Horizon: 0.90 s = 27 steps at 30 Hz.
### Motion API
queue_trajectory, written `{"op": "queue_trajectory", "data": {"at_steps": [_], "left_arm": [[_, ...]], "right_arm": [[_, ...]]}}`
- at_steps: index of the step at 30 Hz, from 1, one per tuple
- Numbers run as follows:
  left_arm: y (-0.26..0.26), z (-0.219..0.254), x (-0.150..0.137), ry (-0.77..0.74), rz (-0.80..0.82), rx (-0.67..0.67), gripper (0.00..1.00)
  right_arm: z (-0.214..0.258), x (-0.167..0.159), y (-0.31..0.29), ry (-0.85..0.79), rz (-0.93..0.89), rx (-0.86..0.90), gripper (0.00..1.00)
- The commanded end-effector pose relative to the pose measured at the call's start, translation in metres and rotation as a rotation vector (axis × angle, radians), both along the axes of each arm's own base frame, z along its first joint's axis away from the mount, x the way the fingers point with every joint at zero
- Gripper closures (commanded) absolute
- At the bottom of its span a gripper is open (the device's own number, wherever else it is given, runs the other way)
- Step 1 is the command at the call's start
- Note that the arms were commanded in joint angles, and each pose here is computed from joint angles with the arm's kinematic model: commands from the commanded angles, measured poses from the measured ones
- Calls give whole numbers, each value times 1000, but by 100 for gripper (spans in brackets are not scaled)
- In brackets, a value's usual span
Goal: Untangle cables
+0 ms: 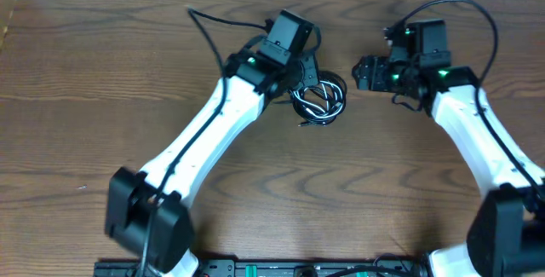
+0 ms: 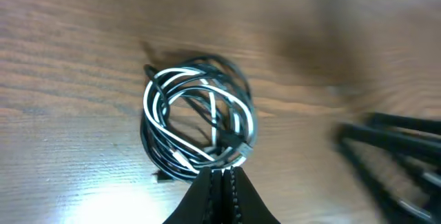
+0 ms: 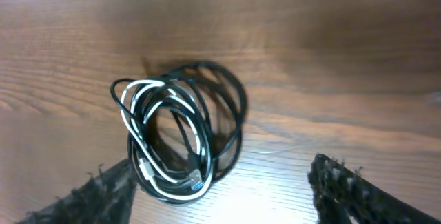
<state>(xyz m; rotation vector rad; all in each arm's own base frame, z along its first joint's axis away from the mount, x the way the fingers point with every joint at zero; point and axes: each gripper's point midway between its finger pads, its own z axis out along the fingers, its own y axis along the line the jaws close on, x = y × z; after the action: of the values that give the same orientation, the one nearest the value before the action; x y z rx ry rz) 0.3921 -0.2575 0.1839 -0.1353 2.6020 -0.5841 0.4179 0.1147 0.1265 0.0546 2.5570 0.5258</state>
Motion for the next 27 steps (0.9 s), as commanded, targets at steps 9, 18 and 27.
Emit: {"op": "queue_trajectory", "data": {"at_steps": [9,18,27], "left_arm": [[4,-9,2,20,-8,22,92],[11,-14,1,30,10,56,92],[11,-18,1,39,10,61,92]], "right_arm": [[-63,17,50,25,201,62,48],[-86,19,62,42,239,94,67],[-87,21,62,33,236,87,76]]}}
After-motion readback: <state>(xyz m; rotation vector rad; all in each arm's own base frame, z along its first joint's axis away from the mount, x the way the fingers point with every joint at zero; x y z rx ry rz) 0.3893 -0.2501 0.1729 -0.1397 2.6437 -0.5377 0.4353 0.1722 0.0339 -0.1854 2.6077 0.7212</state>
